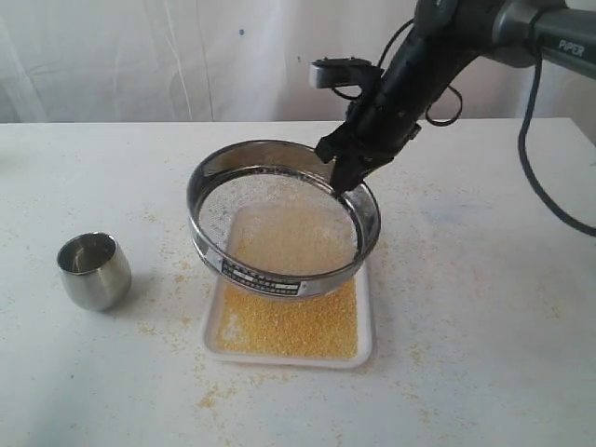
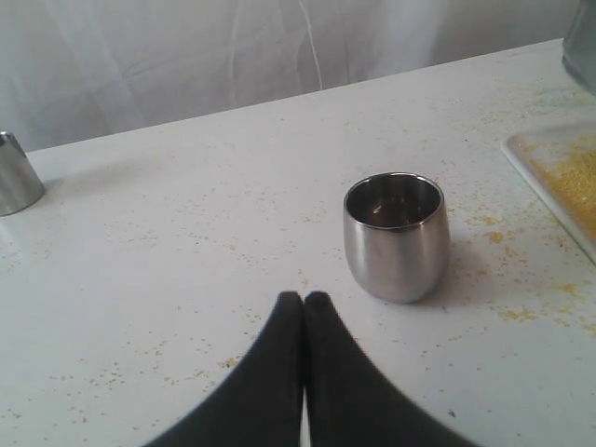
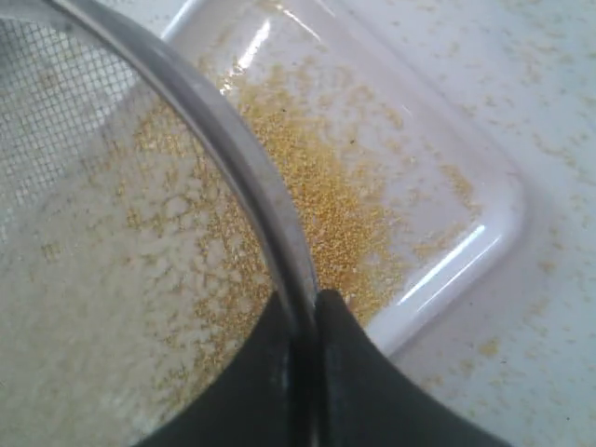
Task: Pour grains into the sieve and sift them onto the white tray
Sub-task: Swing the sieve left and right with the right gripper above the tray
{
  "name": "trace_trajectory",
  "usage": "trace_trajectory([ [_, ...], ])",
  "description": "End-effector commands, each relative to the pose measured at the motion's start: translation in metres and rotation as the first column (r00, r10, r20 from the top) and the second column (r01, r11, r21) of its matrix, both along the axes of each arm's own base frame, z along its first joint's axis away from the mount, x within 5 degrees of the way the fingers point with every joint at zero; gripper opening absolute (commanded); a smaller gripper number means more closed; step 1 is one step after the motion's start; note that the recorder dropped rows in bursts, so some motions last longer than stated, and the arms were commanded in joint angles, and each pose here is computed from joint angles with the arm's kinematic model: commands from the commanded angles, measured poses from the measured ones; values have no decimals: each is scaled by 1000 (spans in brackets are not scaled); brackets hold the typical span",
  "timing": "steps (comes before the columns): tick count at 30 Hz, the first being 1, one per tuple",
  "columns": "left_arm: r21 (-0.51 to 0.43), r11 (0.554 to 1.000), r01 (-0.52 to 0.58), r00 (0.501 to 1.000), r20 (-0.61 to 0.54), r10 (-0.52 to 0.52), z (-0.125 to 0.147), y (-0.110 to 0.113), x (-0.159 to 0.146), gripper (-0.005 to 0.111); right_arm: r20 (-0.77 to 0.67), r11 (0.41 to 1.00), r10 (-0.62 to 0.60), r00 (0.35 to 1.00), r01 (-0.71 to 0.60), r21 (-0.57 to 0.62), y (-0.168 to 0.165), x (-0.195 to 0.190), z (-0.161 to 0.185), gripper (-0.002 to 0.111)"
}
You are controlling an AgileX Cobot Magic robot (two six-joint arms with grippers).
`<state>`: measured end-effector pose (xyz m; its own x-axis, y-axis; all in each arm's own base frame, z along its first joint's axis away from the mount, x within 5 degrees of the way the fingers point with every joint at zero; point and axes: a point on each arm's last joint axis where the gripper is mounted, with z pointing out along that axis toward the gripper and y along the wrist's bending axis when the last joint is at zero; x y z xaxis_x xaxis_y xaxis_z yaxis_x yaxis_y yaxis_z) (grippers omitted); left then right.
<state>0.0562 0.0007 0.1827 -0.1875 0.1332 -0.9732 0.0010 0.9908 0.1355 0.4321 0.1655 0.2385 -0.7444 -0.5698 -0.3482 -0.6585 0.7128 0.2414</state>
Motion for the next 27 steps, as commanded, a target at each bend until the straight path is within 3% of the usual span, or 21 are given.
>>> trace_trajectory([
  [1, -10, 1000, -1, 1000, 5, 1, -1, 0, 0, 0, 7, 930, -366, 931, 366, -43, -29, 14, 7, 0],
  [2, -10, 1000, -1, 1000, 5, 1, -1, 0, 0, 0, -47, 991, -127, 991, 129, 34, -15, 3, 8, 0],
  [4, -10, 1000, -1, 1000, 5, 1, -1, 0, 0, 0, 31, 996, 59, 998, -60, 63, -7, 1, 9, 0],
  [5, -10, 1000, -1, 1000, 5, 1, -1, 0, 0, 0, 16, 1000, 7, 1000, -7, 3, -13, 2, 6, 0],
  [6, -10, 1000, -1, 1000, 5, 1, -1, 0, 0, 0, 69, 954, -275, 959, 281, -105, -32, 16, 3, 0],
  [7, -10, 1000, -1, 1000, 5, 1, -1, 0, 0, 0, 47, 898, -424, 904, 427, -111, -38, 18, 2, 0],
  [8, -10, 1000, -1, 1000, 5, 1, -1, 0, 0, 0, 7, 882, -463, 887, 461, -102, -38, 17, 1, 0],
  [9, -10, 1000, -1, 1000, 5, 1, -1, 0, 0, 0, -48, 920, -389, 920, 386, -72, -32, 12, 1, 0],
  [10, -10, 1000, -1, 1000, 5, 1, -1, 0, 0, 0, -79, 986, -146, 986, 152, 73, -9, 2, 7, 0],
  [12, -10, 1000, -1, 1000, 5, 1, -1, 0, 0, 0, -23, 993, -3, 1000, 6, 115, 4, -3, 11, 0],
  [14, -10, 1000, -1, 1000, 5, 1, -1, 0, 0, 0, 44, 993, -107, 993, 109, -45, -9, 3, 9, 0],
  [15, -10, 1000, -1, 1000, 5, 1, -1, 0, 0, 0, 87, 915, -372, 924, 381, -134, -29, 14, 7, 0],
  [17, -10, 1000, -1, 1000, 5, 1, -1, 0, 0, 0, 2, 884, -456, 890, 453, -113, -30, 11, 5, 0],
  [18, -10, 1000, -1, 1000, 5, 1, -1, 0, 0, 0, -84, 969, -245, 966, 245, -10, -13, 1, 7, 0],
  [19, -10, 1000, -1, 1000, 5, 1, -1, 0, 0, 0, -54, 992, -74, 996, 80, 101, 2, -3, 11, 0],
  [20, -10, 1000, -1, 1000, 5, 1, -1, 0, 0, 0, -17, 990, 17, 1000, -14, 139, 9, -5, 13, 0],
  [21, -10, 1000, -1, 1000, 5, 1, -1, 0, 0, 0, 27, 994, 75, 997, -77, 83, 9, -6, 13, 0],
  [22, -10, 1000, -1, 1000, 5, 1, -1, 0, 0, 0, 16, 999, 35, 999, -35, 32, 4, -5, 11, 0],
  [23, -10, 1000, -1, 1000, 5, 1, -1, 0, 0, 0, 78, 972, -205, 976, 212, -99, -14, 8, 8, 0],
  [25, -10, 1000, -1, 1000, 5, 1, -1, 0, 0, 0, 89, 892, -420, 903, 429, -144, -26, 13, 7, 0],
  [27, -10, 1000, -1, 1000, 5, 1, -1, 0, 0, 0, 18, 916, -389, 921, 389, -104, -20, 8, 7, 0],
])
